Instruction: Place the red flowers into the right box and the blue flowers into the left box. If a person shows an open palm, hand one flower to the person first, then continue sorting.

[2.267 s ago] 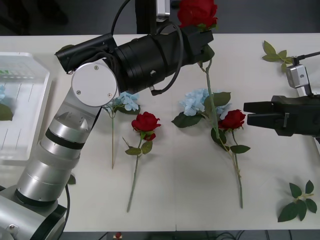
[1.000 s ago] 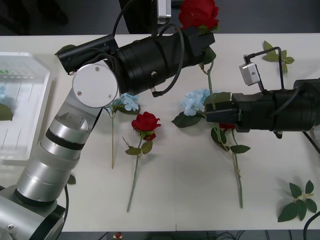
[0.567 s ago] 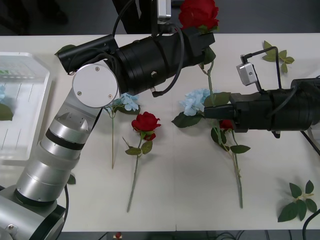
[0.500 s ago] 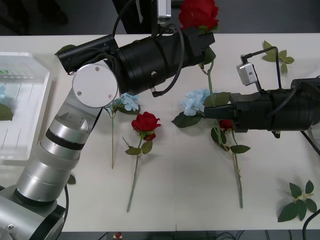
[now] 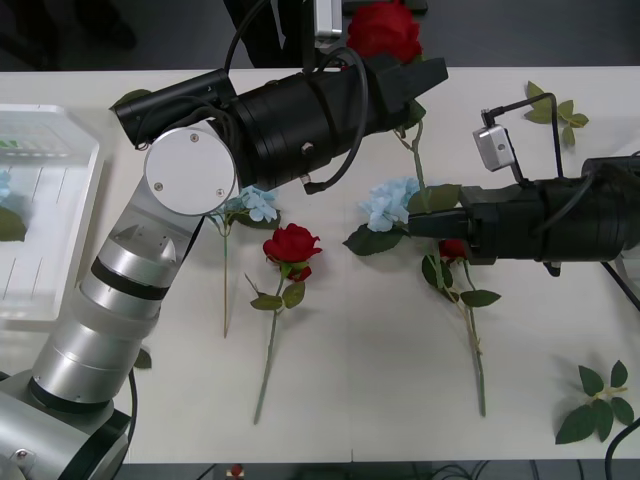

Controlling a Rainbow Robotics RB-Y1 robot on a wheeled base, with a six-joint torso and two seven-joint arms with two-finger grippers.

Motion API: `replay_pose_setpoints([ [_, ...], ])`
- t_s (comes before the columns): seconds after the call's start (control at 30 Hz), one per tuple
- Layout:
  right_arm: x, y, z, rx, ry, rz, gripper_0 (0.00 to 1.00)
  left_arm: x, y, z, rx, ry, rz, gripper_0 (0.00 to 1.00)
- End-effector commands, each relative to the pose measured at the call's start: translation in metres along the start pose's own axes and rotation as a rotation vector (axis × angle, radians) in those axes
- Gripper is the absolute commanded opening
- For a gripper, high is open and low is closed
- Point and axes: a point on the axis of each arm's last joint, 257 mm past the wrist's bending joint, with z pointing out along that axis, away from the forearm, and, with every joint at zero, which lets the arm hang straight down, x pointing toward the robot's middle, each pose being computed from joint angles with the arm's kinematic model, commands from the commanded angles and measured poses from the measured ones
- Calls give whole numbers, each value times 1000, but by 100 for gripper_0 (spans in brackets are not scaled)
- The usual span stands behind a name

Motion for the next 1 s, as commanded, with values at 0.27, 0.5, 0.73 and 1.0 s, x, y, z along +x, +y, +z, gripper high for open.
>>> replay_pose_setpoints([
  [0.27,-29,-34,-83,243,3,-91,0,-6,37,-60,-82,161,33,100],
  [0.5,-22,-75,-177,534,70,-70,0,5,75,-123,-184,313,19,100],
  [0.73,-1,-111,-289,893,162,-3,0,34,134,-220,-456,482,33,100],
  [1.0,38,-127,-406,1252,263,196,0,97,171,-312,-855,564,44,100],
])
